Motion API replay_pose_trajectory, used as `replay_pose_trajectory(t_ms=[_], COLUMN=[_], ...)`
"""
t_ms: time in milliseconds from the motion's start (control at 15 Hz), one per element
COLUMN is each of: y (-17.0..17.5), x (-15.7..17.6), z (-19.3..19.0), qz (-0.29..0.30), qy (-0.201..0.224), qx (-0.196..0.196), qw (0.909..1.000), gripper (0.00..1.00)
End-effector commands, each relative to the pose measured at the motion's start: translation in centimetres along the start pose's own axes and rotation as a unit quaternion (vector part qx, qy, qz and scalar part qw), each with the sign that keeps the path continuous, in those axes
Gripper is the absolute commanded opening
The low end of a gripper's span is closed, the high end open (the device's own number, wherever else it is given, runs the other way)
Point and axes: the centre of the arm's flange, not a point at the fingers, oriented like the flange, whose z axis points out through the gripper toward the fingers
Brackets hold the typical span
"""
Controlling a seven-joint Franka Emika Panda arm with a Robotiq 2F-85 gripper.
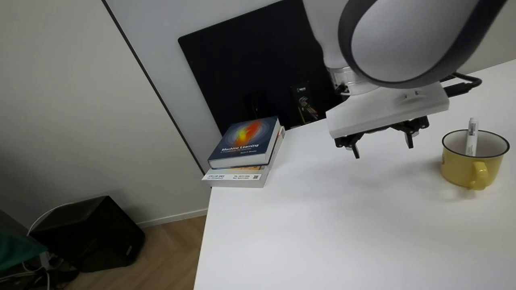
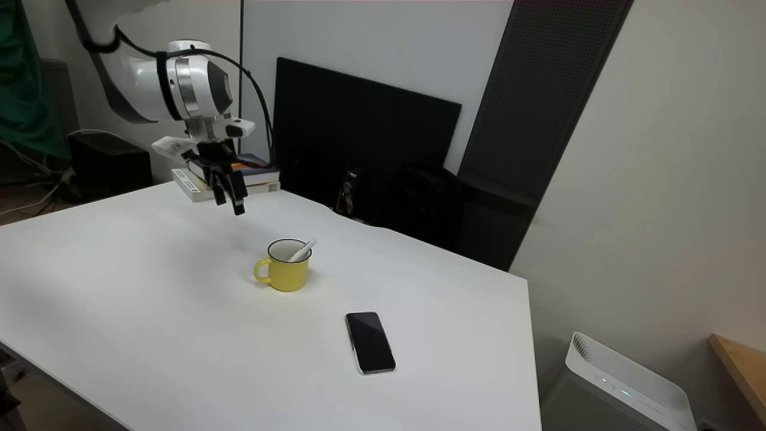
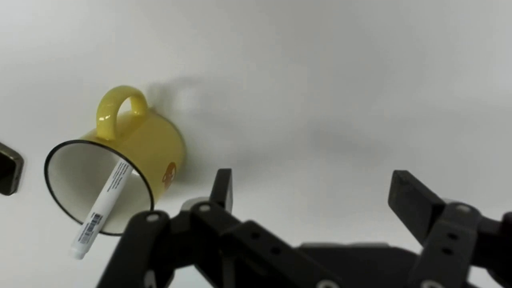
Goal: Put the blue marker inside the yellow mug
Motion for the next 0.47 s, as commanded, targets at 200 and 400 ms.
replay_pose_trajectory(t_ms=[200,400], y=[0.1,0.2], x=[-0.2,-0.3], z=[0.2,0.2], qz=[-0.031,-0.041], qy=[-0.064,-0.073], qx=[0.034,0.039], qw=[0.9968,0.9957], gripper=[1.00,1.00])
